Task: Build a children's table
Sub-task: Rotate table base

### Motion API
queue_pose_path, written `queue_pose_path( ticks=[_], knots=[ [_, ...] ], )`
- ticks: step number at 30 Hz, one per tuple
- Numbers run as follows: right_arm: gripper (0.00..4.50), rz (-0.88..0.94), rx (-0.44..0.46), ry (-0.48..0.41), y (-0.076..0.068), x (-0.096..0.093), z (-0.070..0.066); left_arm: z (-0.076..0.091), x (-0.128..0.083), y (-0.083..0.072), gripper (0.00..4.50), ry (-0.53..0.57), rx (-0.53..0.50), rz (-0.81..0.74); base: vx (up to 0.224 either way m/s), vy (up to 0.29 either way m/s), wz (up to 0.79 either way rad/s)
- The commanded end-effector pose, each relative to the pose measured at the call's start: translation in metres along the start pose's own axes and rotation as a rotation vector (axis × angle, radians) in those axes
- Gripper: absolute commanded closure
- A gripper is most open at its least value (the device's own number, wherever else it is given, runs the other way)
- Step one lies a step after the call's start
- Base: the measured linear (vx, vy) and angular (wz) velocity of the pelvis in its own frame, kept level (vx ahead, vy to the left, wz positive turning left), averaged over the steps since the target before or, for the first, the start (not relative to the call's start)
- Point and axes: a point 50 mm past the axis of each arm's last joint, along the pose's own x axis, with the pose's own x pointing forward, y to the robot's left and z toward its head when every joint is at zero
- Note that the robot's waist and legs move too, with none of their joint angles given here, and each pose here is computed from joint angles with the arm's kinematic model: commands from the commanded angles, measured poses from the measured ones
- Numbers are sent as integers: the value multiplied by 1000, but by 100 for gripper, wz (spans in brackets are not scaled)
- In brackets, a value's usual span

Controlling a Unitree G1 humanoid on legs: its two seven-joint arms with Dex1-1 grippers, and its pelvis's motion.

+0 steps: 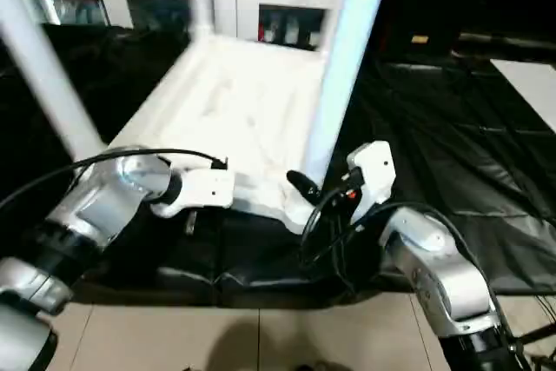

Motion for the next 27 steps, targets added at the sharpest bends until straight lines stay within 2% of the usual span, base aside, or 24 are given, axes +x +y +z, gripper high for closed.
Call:
queue_pose_path(
  ticks=[1,3,6,8,9,10,13,14,15,16,20,27],
  knots=[
    [61,-103,-16,-22,-23,-7,7,-18,8,-22,13,41,-97,-164,0,0,0],
    [61,-103,-14,-23,-24,-7,7,-17,7,-22,13,35,-100,-157,0,0,0],
    [61,-98,-9,-21,-23,-6,5,-15,7,-14,13,3,-101,-64,0,0,0],
    [61,-91,-5,-20,-21,-5,5,-15,7,-7,13,-5,-105,21,0,0,0],
    [61,-84,-2,-20,-19,-4,5,-14,8,1,13,-17,-97,117,0,0,0],
    [61,-83,-2,-20,-19,-4,5,-14,8,2,13,-18,-97,123,0,0,0],
    [61,-76,11,-24,-17,-2,5,-6,9,12,13,-105,-104,229,0,0,0],
    [61,-70,28,-29,-14,-1,6,1,10,17,13,-197,-123,293,0,0,0],
    [61,-68,32,-31,-13,-1,6,3,10,18,13,-222,-135,310,0,0,0],
    [61,-67,33,-31,-13,-1,6,4,10,18,13,-231,-138,311,0,0,0],
    [61,-50,33,-25,-8,1,4,18,20,13,13,-394,-210,284,0,0,0],
    [61,-26,26,-41,-10,-4,9,42,37,-1,13,-565,-235,164,0,0,0]
  ],
)
